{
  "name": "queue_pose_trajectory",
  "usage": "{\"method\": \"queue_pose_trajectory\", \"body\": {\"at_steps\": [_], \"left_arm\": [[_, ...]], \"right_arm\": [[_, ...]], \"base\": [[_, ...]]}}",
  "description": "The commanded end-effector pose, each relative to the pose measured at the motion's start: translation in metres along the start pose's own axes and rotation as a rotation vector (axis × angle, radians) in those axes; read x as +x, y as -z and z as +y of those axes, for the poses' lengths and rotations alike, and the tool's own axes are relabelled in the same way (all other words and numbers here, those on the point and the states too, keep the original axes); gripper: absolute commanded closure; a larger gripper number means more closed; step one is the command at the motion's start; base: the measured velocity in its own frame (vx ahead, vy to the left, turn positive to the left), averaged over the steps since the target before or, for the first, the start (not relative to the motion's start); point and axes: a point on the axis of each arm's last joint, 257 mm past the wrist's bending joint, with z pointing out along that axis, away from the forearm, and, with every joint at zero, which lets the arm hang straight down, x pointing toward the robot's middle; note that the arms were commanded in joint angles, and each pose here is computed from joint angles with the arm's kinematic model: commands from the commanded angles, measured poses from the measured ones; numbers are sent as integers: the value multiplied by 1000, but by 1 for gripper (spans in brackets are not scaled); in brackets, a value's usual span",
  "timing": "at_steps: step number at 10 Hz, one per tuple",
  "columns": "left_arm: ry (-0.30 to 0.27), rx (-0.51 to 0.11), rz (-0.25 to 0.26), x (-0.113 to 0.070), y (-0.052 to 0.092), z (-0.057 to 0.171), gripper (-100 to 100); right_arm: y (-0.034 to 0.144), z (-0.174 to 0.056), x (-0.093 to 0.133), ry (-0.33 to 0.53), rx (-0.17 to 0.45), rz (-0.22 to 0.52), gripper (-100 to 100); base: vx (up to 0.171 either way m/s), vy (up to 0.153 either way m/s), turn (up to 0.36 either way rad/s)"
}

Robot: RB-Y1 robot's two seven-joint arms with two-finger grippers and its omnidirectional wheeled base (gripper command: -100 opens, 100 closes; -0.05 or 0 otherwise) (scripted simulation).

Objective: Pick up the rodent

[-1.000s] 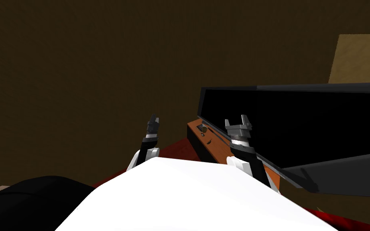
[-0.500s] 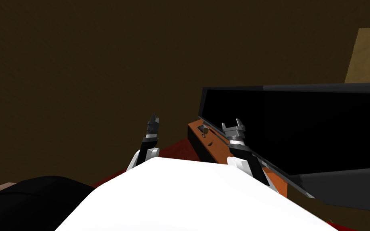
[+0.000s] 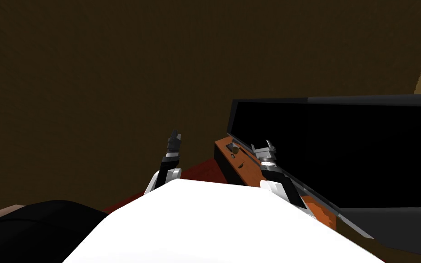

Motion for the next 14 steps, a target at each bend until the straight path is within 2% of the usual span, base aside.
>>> {"method": "queue_pose_trajectory", "body": {"at_steps": [1, 2, 3, 4, 5, 6, 7, 8, 9, 10, 11, 12, 13, 14], "left_arm": [[0, 0, 0, 0, 0, 0, 0], [0, 0, 0, 0, 0, 0, 0], [0, 0, 0, 0, 0, 0, 0], [0, 0, 0, 0, 0, 0, 0], [0, 0, 0, 0, 0, 0, 0], [0, 0, 0, 0, 0, 0, 0], [0, 0, 0, 0, 0, 0, 0], [0, 0, 0, 0, 0, 0, 0], [0, 0, 0, 0, 0, 0, 0], [0, 0, 0, 0, 0, 0, 0], [0, 0, 0, 0, 0, 0, 0], [0, 0, 0, 0, 0, 0, 0], [0, 0, 0, 0, 0, 0, 0], [0, 0, 0, 0, 0, 0, 0]], "right_arm": [[1, -8, -8, -51, 30, -25, -100], [4, -22, -24, -112, 71, -65, -100], [4, -22, -24, -117, 73, -67, -100], [8, -37, -41, -179, 114, -111, -100], [8, -37, -41, -185, 114, -112, -100], [13, -52, -58, -251, 153, -160, -100], [13, -52, -58, -255, 153, -160, -100], [19, -67, -75, -317, 191, -211, -100], [19, -67, -75, -327, 190, -212, -100], [26, -82, -92, -390, 227, -266, -100], [26, -82, -92, -400, 225, -267, -100], [35, -98, -109, -462, 260, -323, -100], [35, -98, -109, -474, 259, -325, -100], [45, -113, -126, -537, 291, -384, -100]], "base": [[39, 2, 18], [45, 3, 39], [35, 1, 26], [35, 8, 45], [28, 4, 25], [35, 0, 49], [32, -2, 29], [35, 7, 45], [31, 4, 24], [41, 0, 44], [36, 2, 30], [39, 2, 58], [31, 0, 23], [45, 6, 42]]}}
